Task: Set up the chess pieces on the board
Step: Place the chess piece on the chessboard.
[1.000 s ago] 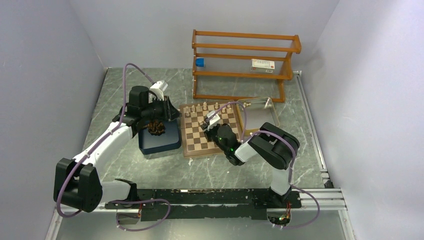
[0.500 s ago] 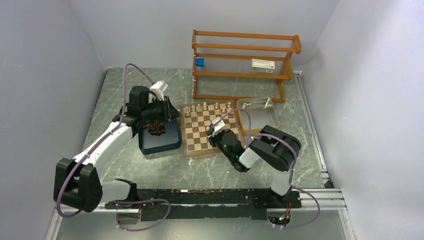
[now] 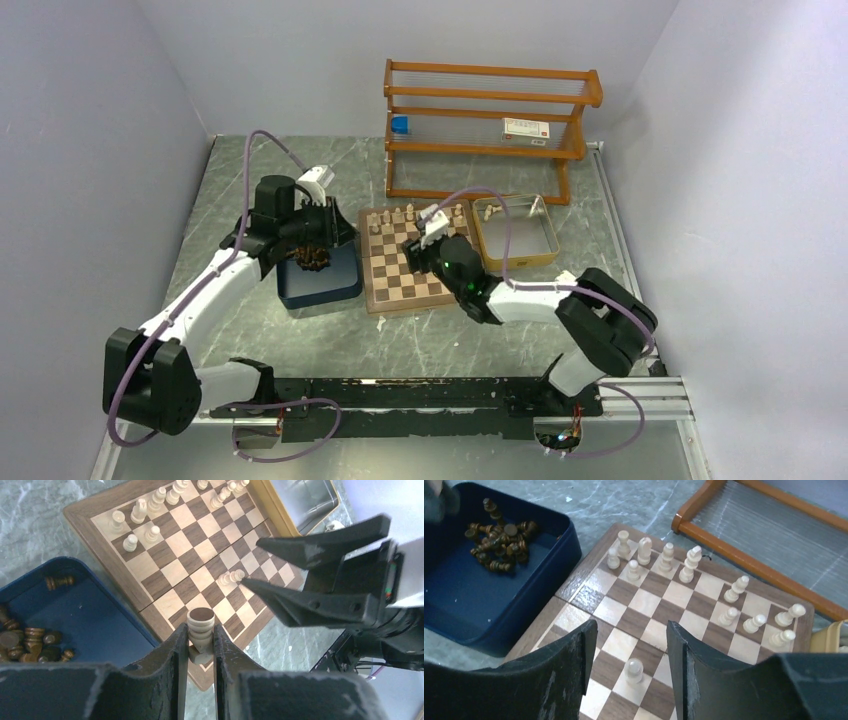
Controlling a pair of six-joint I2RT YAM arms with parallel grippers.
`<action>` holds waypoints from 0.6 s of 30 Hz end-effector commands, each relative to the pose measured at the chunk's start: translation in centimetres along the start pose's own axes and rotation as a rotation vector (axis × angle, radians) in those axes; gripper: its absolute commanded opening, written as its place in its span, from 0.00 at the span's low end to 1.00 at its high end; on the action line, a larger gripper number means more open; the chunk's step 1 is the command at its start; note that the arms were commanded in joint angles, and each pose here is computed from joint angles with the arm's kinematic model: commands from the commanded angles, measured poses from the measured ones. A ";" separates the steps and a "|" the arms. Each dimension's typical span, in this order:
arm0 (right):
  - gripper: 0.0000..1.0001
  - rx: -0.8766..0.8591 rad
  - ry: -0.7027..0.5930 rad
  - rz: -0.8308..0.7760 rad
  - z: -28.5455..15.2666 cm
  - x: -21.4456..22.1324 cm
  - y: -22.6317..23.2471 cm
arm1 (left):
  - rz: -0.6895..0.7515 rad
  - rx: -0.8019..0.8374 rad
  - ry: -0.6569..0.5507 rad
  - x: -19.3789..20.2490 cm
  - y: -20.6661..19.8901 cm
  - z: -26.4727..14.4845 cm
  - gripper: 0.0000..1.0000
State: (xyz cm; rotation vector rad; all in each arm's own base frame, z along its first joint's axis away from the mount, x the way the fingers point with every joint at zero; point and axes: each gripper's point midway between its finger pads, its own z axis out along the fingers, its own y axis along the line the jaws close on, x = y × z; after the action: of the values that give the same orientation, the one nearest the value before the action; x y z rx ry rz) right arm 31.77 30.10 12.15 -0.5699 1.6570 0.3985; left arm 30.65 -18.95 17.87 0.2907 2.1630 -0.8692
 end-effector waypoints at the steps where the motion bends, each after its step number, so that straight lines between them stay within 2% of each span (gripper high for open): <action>1: 0.57 -0.007 0.271 0.019 -0.5 2.3 -0.6 | 0.031 -0.060 0.016 1.0 1.1 -1.2 0.23; 7: 0.50 -0.006 0.478 0.042 -0.4 2.5 -1.1 | 0.057 -0.116 0.000 1.0 1.6 -2.3 0.25; 12: 0.48 -0.059 0.559 0.067 0.6 2.0 -0.3 | 0.074 -0.143 -0.020 0.9 2.0 -2.8 0.25; 18: 0.48 -0.070 0.660 0.077 0.5 4.1 0.2 | 0.085 -0.153 -0.023 0.9 2.1 -3.0 0.25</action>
State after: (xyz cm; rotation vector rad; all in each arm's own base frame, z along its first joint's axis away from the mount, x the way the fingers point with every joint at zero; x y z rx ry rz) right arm 33.24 31.01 10.03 -0.7108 2.1833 0.3612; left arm 29.25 -16.39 17.83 0.2971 2.1645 -0.7040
